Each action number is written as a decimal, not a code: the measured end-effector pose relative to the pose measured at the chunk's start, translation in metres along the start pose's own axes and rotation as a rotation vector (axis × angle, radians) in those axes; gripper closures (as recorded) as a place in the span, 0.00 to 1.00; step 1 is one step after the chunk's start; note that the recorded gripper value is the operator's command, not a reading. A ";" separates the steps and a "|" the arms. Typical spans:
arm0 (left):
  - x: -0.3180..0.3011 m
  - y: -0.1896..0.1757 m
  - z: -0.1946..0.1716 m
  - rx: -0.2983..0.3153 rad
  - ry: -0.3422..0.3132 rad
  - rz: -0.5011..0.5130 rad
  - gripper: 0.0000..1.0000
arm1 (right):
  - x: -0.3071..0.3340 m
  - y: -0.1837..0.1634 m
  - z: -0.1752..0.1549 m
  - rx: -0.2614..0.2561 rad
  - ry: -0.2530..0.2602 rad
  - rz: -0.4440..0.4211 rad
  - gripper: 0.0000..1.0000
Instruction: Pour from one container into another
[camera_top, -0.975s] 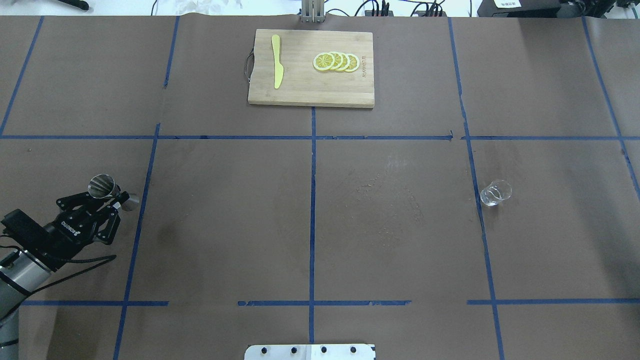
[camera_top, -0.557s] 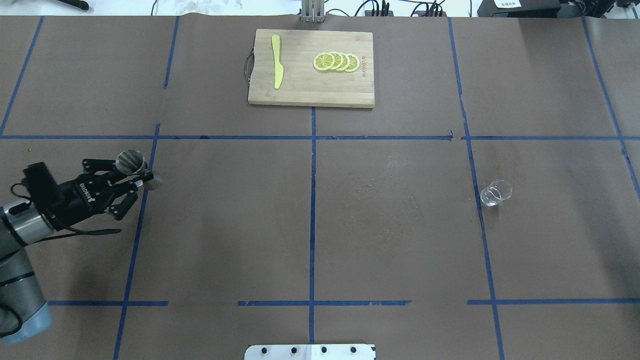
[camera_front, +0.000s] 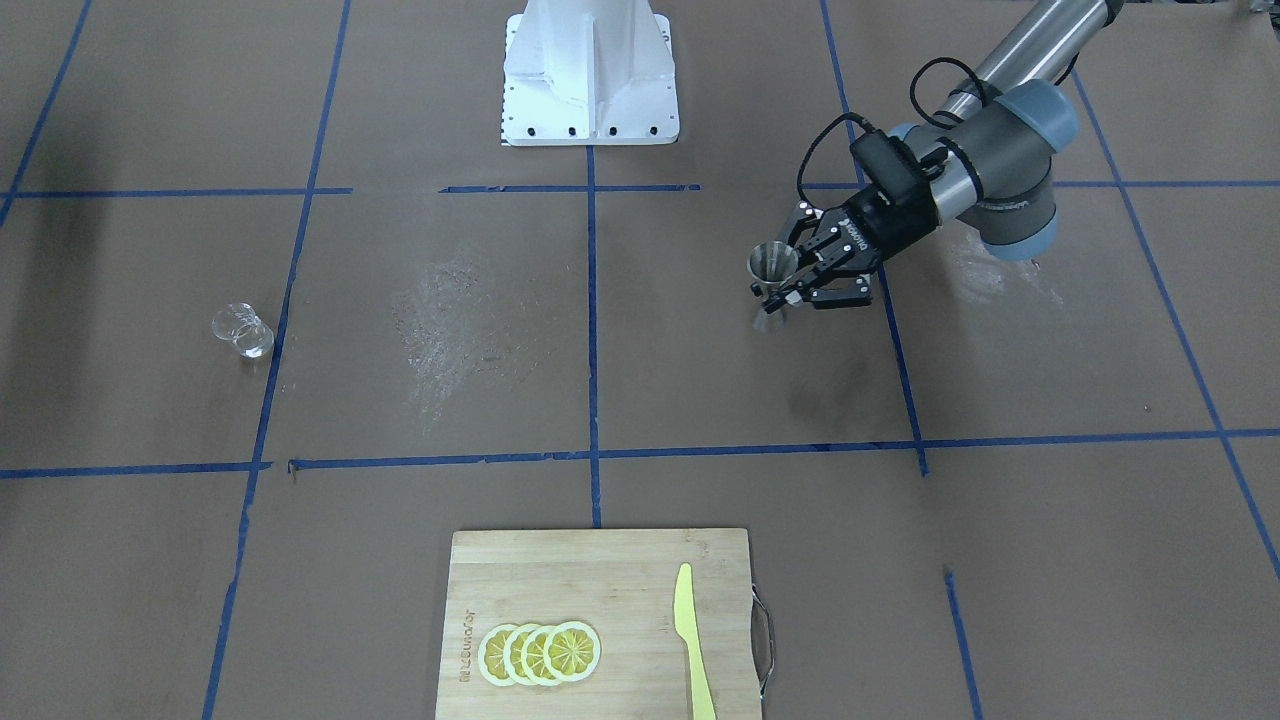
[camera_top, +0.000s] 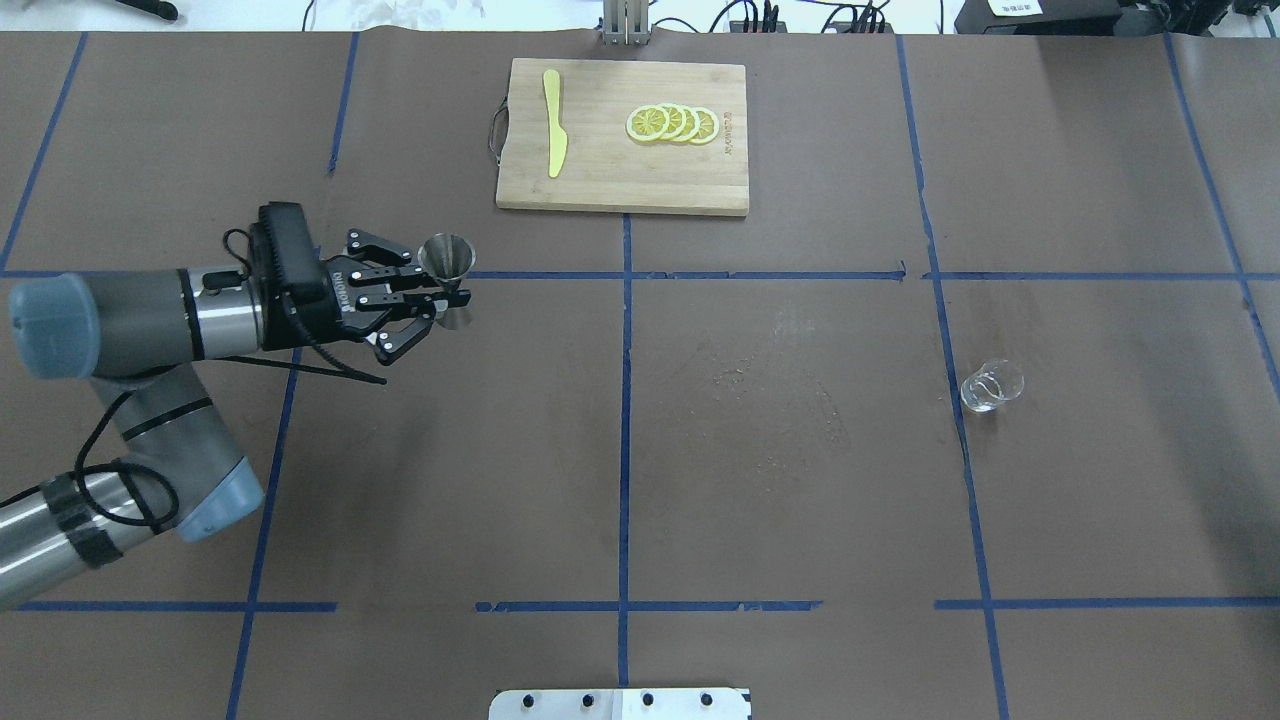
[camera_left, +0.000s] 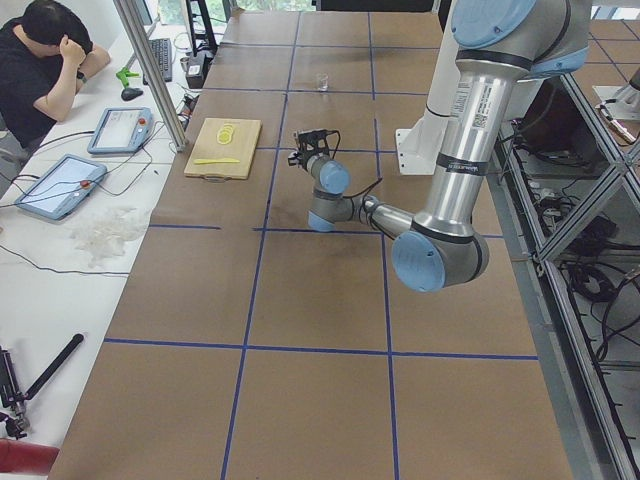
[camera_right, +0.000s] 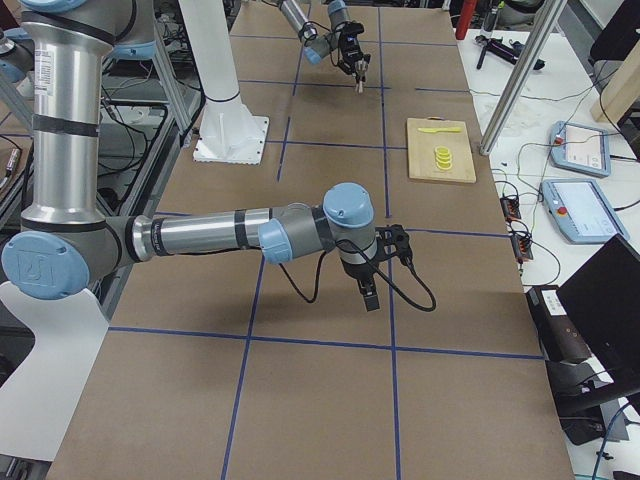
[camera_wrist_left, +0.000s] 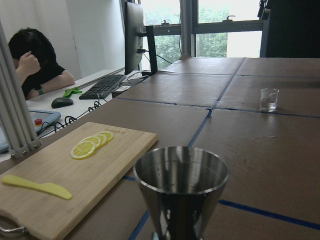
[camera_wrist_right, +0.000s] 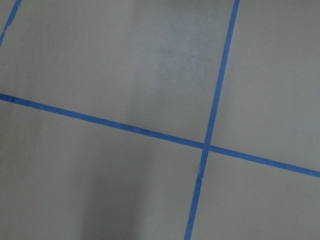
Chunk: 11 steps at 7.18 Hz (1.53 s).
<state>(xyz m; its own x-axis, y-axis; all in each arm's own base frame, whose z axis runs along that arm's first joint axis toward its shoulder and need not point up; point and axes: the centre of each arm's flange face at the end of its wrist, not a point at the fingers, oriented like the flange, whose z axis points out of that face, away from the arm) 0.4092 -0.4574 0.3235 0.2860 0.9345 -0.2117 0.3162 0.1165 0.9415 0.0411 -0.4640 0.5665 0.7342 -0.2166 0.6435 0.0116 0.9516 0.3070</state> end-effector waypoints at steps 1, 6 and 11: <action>-0.003 -0.022 0.033 -0.023 0.014 -0.021 1.00 | 0.000 0.000 0.000 0.001 -0.001 0.008 0.00; 0.018 -0.064 0.124 -0.038 0.096 -0.027 1.00 | -0.008 -0.005 -0.007 0.015 -0.007 0.078 0.00; -0.004 -0.066 0.115 -0.054 0.141 0.204 1.00 | -0.033 -0.010 -0.021 0.034 -0.077 0.116 0.00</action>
<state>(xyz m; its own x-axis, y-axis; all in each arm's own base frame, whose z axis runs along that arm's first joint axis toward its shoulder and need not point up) 0.4913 -0.5071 0.2324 0.2090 0.9777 0.0191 0.2148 -0.0650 0.9745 0.0309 -0.4616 0.5270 0.6751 -0.1228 0.7274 -0.0943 0.9636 0.2502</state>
